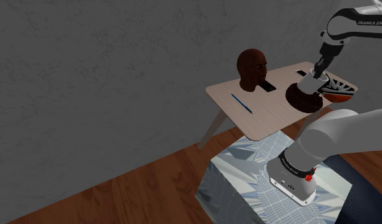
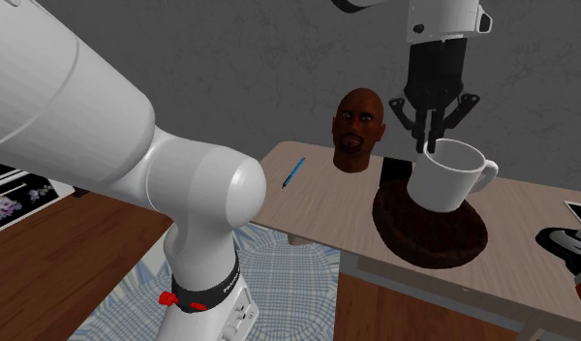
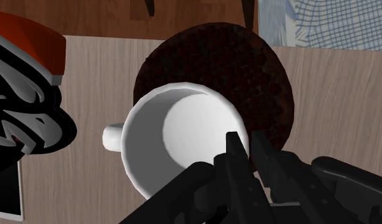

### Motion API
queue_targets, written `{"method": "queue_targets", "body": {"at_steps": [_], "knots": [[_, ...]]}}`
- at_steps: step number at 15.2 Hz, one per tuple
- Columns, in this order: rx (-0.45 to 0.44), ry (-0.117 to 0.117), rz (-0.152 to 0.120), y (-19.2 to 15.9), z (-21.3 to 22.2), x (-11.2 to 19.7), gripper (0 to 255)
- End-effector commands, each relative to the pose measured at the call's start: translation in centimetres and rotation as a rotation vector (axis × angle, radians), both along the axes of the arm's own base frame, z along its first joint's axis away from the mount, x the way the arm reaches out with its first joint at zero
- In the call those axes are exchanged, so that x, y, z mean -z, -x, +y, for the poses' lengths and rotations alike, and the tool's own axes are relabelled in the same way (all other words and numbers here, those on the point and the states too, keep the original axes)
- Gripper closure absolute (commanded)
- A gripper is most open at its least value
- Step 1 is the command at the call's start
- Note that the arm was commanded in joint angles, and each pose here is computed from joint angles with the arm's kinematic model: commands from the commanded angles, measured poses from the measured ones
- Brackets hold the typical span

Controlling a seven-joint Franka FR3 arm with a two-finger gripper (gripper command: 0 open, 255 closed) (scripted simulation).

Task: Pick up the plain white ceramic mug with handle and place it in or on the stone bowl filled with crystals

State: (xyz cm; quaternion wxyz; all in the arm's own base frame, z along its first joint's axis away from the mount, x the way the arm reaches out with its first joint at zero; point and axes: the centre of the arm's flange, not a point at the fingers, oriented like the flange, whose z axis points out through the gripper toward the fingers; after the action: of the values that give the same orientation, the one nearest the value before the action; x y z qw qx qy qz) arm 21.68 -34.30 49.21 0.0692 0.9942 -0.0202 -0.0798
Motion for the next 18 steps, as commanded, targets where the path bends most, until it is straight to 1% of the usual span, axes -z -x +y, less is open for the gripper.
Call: {"method": "queue_targets", "body": {"at_steps": [1,6,10,18], "knots": [[0.004,-0.006,0.009,0.2,-0.1,0.4,0],[0.004,-0.006,0.009,0.1,-0.1,0.4,0],[0.004,-0.006,0.009,-0.7,0.5,-4.4,0],[0.004,-0.006,0.009,-0.7,0.5,-4.4,0]]}}
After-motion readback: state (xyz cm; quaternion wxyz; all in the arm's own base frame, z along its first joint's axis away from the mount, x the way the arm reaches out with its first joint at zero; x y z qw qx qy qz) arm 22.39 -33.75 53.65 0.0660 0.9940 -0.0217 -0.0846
